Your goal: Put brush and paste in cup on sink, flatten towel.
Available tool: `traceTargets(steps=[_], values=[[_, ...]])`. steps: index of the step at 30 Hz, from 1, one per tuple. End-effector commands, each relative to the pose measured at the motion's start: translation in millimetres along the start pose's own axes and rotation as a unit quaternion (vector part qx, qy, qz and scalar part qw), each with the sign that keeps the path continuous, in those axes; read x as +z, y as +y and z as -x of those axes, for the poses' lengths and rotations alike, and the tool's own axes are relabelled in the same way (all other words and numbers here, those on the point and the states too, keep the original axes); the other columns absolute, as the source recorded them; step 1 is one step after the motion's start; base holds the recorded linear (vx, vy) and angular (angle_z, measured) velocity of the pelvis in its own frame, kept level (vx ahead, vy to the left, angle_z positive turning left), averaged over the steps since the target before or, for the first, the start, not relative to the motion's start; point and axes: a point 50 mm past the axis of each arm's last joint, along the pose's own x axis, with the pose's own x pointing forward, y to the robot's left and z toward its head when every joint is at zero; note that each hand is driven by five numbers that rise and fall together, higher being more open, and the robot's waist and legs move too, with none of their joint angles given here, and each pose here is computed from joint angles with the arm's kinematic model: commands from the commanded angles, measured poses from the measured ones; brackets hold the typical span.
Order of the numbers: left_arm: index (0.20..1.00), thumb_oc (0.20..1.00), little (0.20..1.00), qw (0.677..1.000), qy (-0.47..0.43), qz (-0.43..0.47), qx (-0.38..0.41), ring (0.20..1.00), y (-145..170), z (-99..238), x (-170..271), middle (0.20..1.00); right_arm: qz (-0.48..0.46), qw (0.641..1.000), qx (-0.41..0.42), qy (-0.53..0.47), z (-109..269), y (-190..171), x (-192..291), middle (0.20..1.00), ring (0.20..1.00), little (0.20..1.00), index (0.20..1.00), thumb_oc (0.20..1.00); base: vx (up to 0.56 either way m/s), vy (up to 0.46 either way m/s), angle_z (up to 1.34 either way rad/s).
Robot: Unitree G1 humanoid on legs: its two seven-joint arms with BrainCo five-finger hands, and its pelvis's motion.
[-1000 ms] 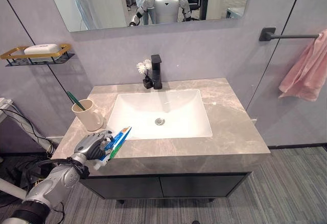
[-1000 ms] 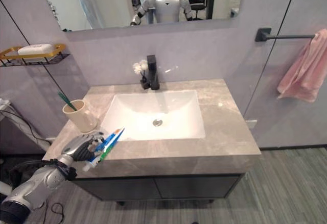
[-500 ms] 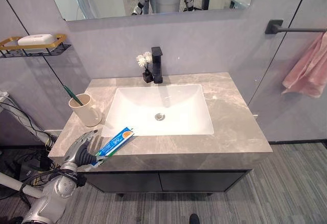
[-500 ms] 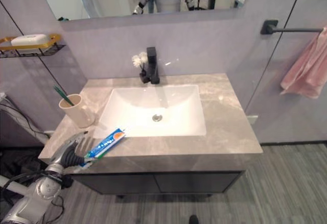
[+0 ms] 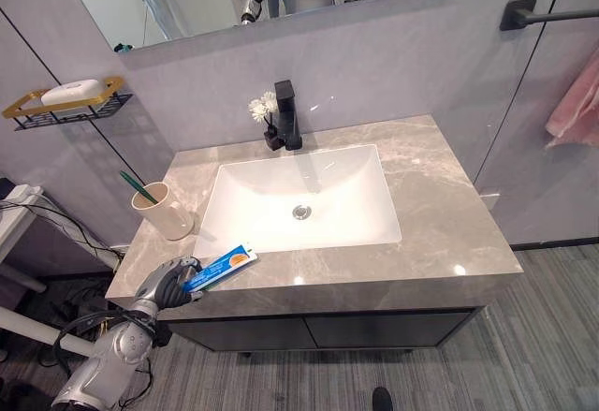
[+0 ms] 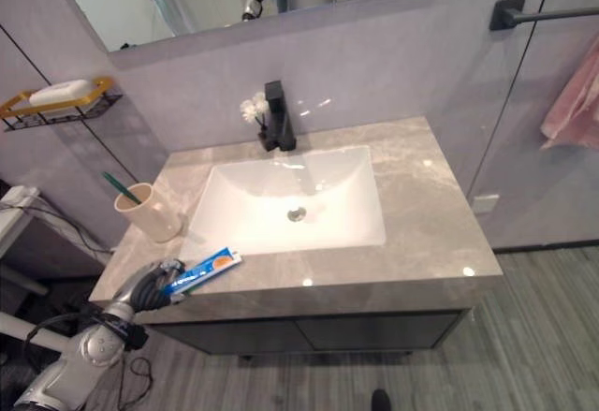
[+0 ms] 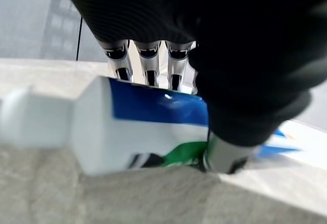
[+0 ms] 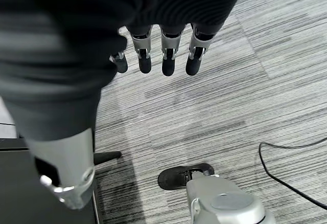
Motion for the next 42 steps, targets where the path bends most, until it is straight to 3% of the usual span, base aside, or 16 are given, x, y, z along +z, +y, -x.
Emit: traceTargets(steps=[1,11,16,21,23,24,25,26,27,28,29,31,35,36,38,42], values=[[0.2,0.2,0.2,0.999,-0.026,-0.011,0.023,0.2,20,-18,11,0.2,0.0,1.0,0.001,-0.015,-1,8,13,1.0,1.0,1.0,1.0,1.0,0.0,0.0,0.0],[0.2,0.2,0.2,0.996,-0.052,-0.057,0.039,0.2,39,-10,14,0.2,-0.01,1.0,0.01,0.007,1,16,-3,1.0,1.0,1.0,1.0,1.0,0.0,0.0,0.0],[0.2,0.2,0.2,0.99,-0.048,-0.088,0.096,0.2,55,-6,7,0.2,-0.087,0.996,-0.004,-0.025,0,14,10,1.0,1.0,1.0,1.0,1.0,0.0,0.0,0.0],[0.2,0.2,0.2,0.977,-0.066,-0.116,0.168,0.2,82,-3,11,0.2,-0.168,0.98,-0.055,-0.091,0,-16,41,1.0,1.0,1.0,1.0,1.0,-0.01,0.003,0.0],[0.2,0.2,0.2,0.962,-0.093,-0.129,0.221,0.2,104,-1,22,0.2,-0.2,0.96,-0.105,-0.164,5,-52,74,1.0,1.0,1.0,1.0,1.0,-0.02,0.02,-0.01],[0.2,0.2,0.2,0.943,-0.127,-0.129,0.28,0.2,124,0,38,0.2,-0.229,0.923,-0.149,-0.272,24,-85,119,1.0,1.0,1.0,1.0,1.0,0.0,0.038,0.0],[0.2,0.2,0.2,0.943,-0.127,-0.129,0.28,0.2,123,0,38,0.2,-0.229,0.923,-0.15,-0.271,24,-85,119,1.0,1.0,1.0,1.0,1.0,-0.02,0.039,0.0],[0.2,0.2,0.2,0.931,-0.147,-0.126,0.311,0.2,134,1,48,0.2,-0.243,0.892,-0.165,-0.345,43,-98,148,1.0,1.0,1.0,1.0,1.0,-0.04,0.032,-0.01],[0.2,0.2,0.2,0.904,-0.182,-0.127,0.366,0.2,151,7,66,0.2,-0.241,0.821,-0.174,-0.488,92,-110,197,1.0,1.0,1.0,1.0,1.0,-0.02,0.036,-0.03],[0.2,0.2,0.2,0.904,-0.182,-0.127,0.365,0.2,151,7,66,0.2,-0.24,0.821,-0.175,-0.487,92,-110,196,1.0,1.0,1.0,1.0,1.0,-0.03,0.041,-0.07],[0.2,0.2,0.2,0.873,-0.234,-0.122,0.411,0.2,166,12,93,0.2,-0.227,0.745,-0.153,-0.609,144,-107,232,1.0,1.0,1.0,1.0,1.0,0.02,0.036,-0.09],[0.2,0.2,0.2,0.855,-0.274,-0.109,0.427,0.2,176,10,114,0.2,-0.23,0.691,-0.116,-0.675,177,-96,256,1.0,1.0,1.0,1.0,1.0,-0.04,0.015,-0.07],[0.2,0.2,0.2,0.821,-0.361,-0.07,0.436,0.2,188,6,161,0.2,-0.153,0.597,0.1,-0.781,250,-30,298,1.0,1.0,1.0,1.0,1.0,-0.05,-0.018,-0.12],[0.2,0.2,0.2,0.807,-0.408,-0.051,0.423,0.2,188,4,187,0.2,-0.129,0.544,0.261,-0.787,284,17,307,1.0,1.0,1.0,1.0,1.0,-0.02,-0.031,-0.13],[0.2,0.2,0.2,0.807,-0.42,-0.051,0.412,0.2,187,1,195,0.2,-0.125,0.55,0.291,-0.773,284,27,311,1.0,1.0,1.0,1.0,1.0,-0.02,-0.016,-0.02],[0.2,0.2,0.2,0.802,-0.466,-0.03,0.373,0.2,177,-5,225,0.2,-0.157,0.518,0.471,-0.697,313,102,318,1.0,1.0,1.0,1.0,1.0,-0.02,-0.026,0.02]])
